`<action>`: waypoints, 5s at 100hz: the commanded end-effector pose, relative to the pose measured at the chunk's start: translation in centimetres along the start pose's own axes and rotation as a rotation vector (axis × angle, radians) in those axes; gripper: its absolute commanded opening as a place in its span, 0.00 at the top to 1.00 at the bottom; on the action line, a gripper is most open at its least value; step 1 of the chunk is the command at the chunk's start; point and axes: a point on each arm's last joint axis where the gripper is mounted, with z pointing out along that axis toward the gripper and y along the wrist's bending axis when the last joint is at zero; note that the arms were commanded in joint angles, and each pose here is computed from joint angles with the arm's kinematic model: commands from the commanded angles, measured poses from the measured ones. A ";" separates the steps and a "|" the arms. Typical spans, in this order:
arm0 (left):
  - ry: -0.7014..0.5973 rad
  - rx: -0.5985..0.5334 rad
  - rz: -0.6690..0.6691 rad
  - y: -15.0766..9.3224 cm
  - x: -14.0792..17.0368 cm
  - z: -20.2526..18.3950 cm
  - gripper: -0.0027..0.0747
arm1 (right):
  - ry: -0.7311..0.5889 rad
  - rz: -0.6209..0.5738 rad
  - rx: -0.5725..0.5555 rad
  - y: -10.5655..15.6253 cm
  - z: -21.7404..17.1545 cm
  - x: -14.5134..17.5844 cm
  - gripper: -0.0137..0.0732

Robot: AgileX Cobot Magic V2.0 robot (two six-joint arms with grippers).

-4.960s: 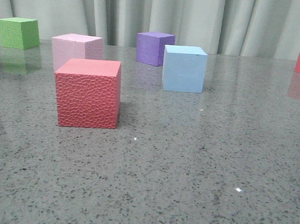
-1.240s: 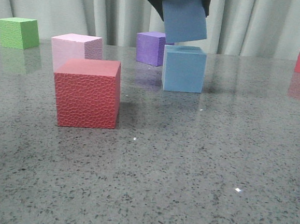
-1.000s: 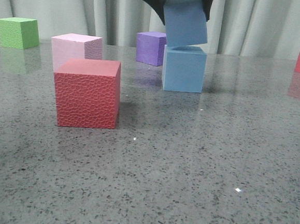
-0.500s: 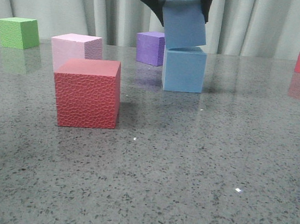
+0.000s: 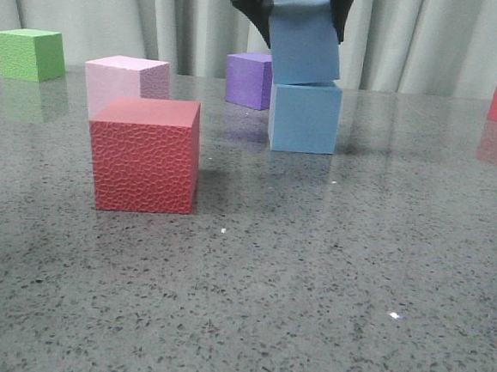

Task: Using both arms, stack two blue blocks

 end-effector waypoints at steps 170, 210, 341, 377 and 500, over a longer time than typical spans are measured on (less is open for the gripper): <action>-0.210 -0.138 0.120 2.3 -6.5 -10.9 0.27 | -0.088 -0.007 -0.010 0.0 -0.8 -0.9 0.16; -0.226 -0.159 0.085 10.5 -9.9 -14.5 0.27 | -0.088 -0.008 -0.009 0.0 -0.8 -0.9 0.16; -0.321 -0.245 0.009 22.5 8.4 -25.0 0.27 | -0.072 -0.003 -0.012 0.0 -0.8 -0.8 0.16; -0.263 -0.229 -0.053 23.6 15.5 -23.3 0.27 | -0.071 -0.002 -0.013 0.0 -0.8 -0.8 0.16; -0.270 -0.225 -0.051 23.7 16.0 -23.0 0.99 | -0.068 0.008 -0.028 0.2 -0.8 -0.8 0.98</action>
